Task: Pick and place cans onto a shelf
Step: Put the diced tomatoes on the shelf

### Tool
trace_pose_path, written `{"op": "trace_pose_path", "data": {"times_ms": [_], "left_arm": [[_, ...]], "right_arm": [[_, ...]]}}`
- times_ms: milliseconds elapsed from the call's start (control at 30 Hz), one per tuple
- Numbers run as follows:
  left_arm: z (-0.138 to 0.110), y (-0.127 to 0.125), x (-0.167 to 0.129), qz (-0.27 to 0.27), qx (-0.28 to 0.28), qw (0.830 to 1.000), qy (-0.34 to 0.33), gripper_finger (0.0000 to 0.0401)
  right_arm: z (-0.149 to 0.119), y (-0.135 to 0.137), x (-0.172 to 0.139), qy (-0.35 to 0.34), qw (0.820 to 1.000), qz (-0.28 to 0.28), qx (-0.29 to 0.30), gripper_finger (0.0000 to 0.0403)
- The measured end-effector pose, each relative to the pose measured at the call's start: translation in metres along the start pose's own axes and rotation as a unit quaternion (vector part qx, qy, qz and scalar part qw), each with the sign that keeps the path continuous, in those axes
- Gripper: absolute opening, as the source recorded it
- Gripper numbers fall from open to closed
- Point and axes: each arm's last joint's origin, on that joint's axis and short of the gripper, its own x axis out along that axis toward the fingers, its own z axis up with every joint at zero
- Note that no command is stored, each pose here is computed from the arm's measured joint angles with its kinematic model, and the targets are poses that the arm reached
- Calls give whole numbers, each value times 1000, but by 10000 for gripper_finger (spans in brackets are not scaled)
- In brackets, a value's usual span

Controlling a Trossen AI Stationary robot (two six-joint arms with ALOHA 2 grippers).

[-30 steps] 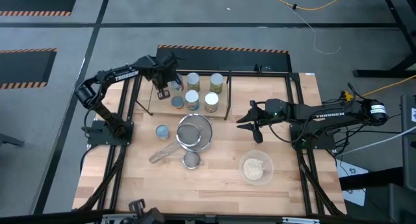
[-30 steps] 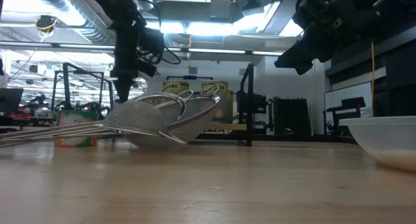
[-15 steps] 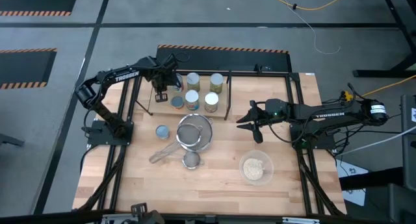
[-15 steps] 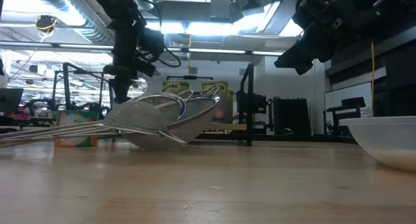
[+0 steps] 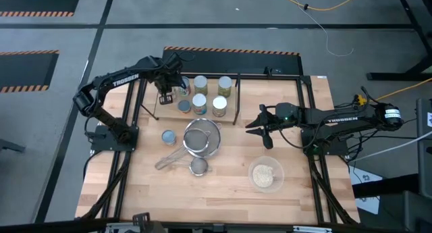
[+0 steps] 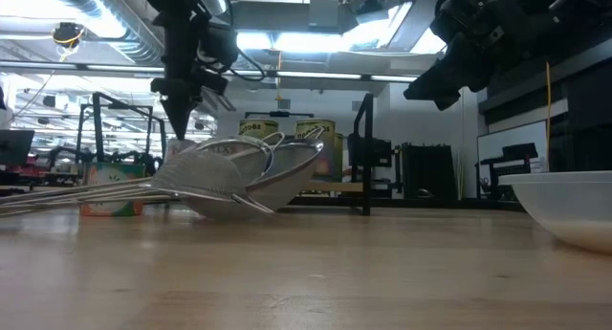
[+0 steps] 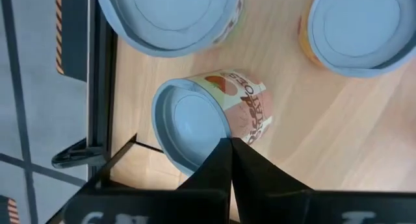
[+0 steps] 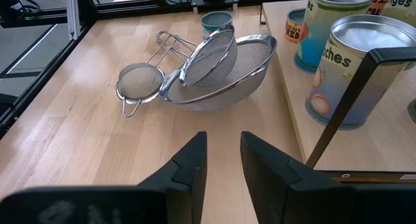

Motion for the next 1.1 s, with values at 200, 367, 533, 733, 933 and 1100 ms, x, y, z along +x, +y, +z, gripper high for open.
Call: {"op": "trace_pose_path", "data": {"times_ms": [200, 367, 533, 733, 933, 1100], "left_arm": [[-1, 0, 0, -4, -2, 1000, 3, 1], [-2, -1, 0, -8, 1, 1000, 10, 1], [-3, -1, 0, -5, 5, 1000, 16, 0], [-4, 1, 0, 18, 29, 999, 27, 0], [-1, 3, 0, 29, 28, 999, 13, 0], [-1, 2, 0, 23, 28, 999, 15, 0]], "right_arm": [[0, 0, 0, 0, 1000, 0, 1, 98], [0, 0, 0, 0, 1000, 0, 1, 98], [0, 0, 0, 0, 1000, 0, 1, 98], [0, 0, 0, 0, 1000, 0, 1, 98], [0, 0, 0, 0, 1000, 0, 1, 98], [0, 0, 0, 0, 1000, 0, 1, 98]]}}
